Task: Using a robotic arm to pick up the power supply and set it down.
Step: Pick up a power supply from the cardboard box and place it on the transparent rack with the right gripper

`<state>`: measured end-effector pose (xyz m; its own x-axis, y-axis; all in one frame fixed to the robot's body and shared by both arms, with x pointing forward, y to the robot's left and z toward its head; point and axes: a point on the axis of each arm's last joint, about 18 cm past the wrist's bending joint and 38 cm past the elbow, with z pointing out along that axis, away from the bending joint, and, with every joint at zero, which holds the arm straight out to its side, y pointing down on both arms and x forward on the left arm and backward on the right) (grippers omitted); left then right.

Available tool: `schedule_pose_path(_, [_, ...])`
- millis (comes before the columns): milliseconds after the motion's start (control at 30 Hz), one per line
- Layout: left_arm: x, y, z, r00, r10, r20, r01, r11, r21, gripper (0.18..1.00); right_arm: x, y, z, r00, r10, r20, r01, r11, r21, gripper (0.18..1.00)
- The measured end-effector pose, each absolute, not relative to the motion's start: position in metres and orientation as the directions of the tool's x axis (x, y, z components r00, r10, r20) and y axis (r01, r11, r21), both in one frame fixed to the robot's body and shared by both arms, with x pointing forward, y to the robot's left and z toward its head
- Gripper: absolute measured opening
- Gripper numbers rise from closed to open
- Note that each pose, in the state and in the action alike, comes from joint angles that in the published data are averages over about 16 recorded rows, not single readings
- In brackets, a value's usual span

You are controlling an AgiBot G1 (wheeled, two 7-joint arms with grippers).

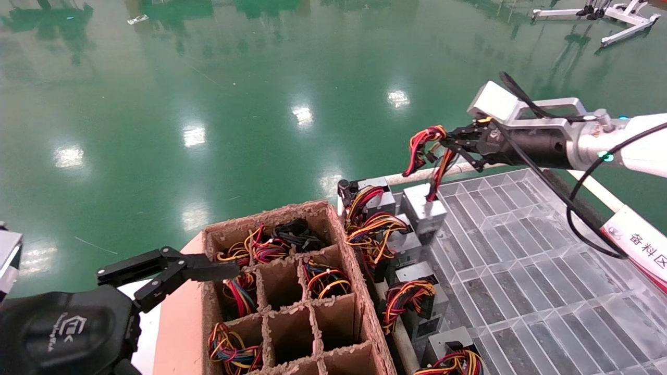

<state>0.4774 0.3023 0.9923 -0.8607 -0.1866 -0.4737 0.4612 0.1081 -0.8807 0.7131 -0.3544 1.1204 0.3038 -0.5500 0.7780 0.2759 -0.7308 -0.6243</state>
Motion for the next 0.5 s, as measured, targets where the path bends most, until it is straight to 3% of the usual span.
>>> schedule_pose_path(500, [0.477,0.302,0.992,-0.861,-0.187,-0.474,0.461,0.108,-0.881,1.000,0.730,-0.336,1.123,0.250,-0.581,0.774,0.274,-0.724,-0.633,0.223])
